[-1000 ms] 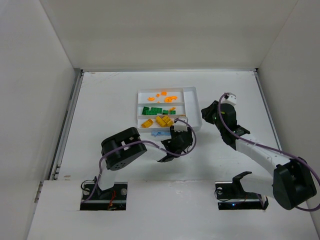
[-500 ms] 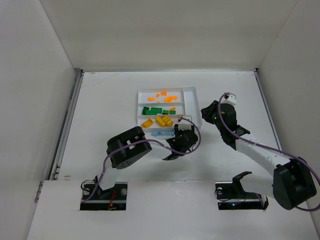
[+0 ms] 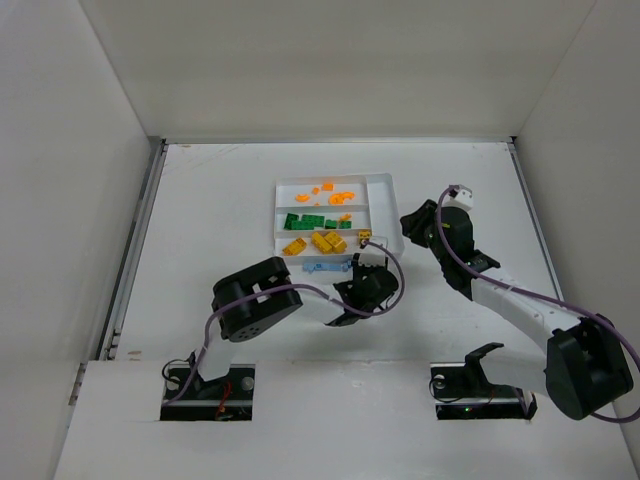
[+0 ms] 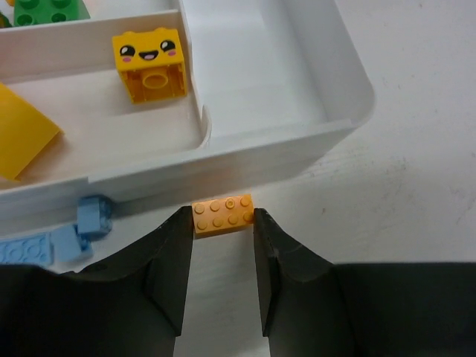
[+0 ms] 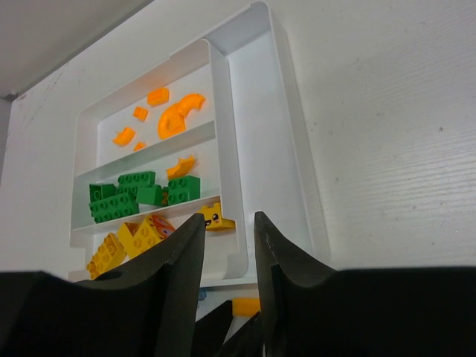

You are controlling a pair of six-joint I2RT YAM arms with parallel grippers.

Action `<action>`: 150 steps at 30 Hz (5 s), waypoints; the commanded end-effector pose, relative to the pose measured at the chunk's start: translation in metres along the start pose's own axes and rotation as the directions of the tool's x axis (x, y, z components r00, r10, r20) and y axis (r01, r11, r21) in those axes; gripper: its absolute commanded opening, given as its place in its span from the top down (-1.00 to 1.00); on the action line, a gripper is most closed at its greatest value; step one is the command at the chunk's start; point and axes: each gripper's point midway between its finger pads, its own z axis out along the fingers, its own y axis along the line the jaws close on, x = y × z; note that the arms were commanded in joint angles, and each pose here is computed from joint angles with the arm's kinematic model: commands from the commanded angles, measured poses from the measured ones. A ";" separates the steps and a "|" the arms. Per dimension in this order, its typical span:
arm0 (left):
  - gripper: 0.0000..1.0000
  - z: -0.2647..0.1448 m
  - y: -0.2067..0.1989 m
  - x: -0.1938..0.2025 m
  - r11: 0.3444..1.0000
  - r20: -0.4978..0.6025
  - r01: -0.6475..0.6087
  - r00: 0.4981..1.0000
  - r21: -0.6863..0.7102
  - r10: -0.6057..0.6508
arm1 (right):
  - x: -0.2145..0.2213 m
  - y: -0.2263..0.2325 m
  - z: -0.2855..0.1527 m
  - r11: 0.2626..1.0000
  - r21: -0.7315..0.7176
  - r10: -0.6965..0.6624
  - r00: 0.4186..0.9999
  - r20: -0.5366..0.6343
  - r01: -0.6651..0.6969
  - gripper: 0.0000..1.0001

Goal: Sort the legos into containers by color

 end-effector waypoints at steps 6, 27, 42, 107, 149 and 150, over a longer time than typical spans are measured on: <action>0.70 -0.055 -0.005 -0.087 0.989 0.106 0.095 0.989 0.117 -0.108 | -0.014 0.014 -0.003 0.998 -0.056 0.029 0.998 0.051 -0.026 0.19; 0.65 0.106 0.177 -0.189 0.958 0.152 0.258 0.959 -0.122 -0.238 | 0.003 0.020 0.009 0.998 -0.053 -0.019 1.000 0.004 0.019 0.19; 0.05 0.102 0.202 -0.195 0.945 0.153 0.274 0.957 -0.178 -0.248 | 0.030 0.045 0.015 0.987 -0.093 -0.134 0.989 -0.067 0.128 0.25; 0.32 -0.056 0.161 -0.043 0.980 -0.046 0.187 0.981 -0.075 -0.191 | 0.136 0.087 -0.016 0.939 -0.086 -0.342 0.924 -0.172 0.332 0.70; 0.52 -0.039 0.176 -0.029 0.973 -0.062 0.145 0.985 -0.180 -0.158 | 0.112 0.054 -0.004 0.964 -0.044 -0.267 0.951 -0.155 0.264 0.28; 0.53 -0.038 0.177 -0.028 0.972 -0.065 0.147 0.985 -0.182 -0.161 | 0.112 0.054 -0.005 0.964 -0.046 -0.264 0.952 -0.157 0.260 0.28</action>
